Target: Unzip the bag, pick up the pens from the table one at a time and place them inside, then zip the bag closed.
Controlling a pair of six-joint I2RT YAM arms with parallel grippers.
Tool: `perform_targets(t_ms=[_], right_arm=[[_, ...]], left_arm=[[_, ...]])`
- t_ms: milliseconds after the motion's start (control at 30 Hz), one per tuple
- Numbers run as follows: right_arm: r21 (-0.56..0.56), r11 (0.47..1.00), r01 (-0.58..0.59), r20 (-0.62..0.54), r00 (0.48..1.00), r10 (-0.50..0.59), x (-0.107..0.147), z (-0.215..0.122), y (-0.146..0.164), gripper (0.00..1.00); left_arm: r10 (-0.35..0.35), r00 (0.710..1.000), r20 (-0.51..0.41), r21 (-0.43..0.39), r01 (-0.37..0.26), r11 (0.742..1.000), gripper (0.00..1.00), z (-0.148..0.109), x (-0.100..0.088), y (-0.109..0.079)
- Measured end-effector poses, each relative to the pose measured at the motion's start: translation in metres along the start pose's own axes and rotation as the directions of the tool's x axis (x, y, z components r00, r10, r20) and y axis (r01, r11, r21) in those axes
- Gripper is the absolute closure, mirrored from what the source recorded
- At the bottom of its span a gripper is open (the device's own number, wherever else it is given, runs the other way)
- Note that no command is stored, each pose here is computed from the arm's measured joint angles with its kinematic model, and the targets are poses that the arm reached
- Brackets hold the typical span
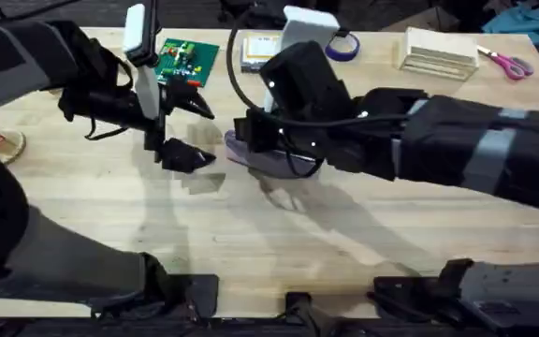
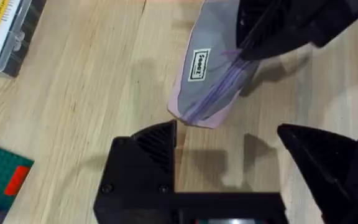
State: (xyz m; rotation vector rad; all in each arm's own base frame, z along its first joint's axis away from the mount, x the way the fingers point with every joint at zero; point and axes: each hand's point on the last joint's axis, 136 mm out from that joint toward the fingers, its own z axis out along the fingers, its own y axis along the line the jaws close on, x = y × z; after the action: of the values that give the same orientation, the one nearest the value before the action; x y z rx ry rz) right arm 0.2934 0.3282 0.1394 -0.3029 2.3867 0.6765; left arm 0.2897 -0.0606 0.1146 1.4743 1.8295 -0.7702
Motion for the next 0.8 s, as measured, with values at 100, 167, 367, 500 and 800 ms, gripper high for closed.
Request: perform_targets(t_ms=[100,167,367,500,800], right_arm=[[-0.009,1.000,0.004,0.013,1.000,-0.004,-0.004,-0.005,0.003,0.971],[-0.011,1.000,0.004,0.016,1.000,-0.004,-0.005,-0.006,0.003,0.972],[-0.012,1.000,0.007,0.016,1.000,-0.007,-0.005,-0.007,0.003,0.971],[-0.019,1.000,0.012,0.026,1.000,-0.011,-0.008,-0.011,0.005,0.971],[-0.029,0.998,0.049,0.045,0.998,-0.048,-0.013,-0.020,0.008,0.971]], left_arm=[[0.000,1.000,0.000,0.000,0.000,1.000,0.007,0.000,0.000,0.000],[0.000,1.000,0.000,0.000,0.000,1.000,0.007,0.000,0.000,0.000],[0.000,1.000,0.000,0.000,0.000,1.000,0.007,0.000,0.000,0.000],[0.000,1.000,0.000,0.000,0.000,1.000,0.007,0.000,0.000,0.000],[0.003,1.000,-0.001,-0.002,-0.003,1.000,0.007,0.000,0.000,0.001]])
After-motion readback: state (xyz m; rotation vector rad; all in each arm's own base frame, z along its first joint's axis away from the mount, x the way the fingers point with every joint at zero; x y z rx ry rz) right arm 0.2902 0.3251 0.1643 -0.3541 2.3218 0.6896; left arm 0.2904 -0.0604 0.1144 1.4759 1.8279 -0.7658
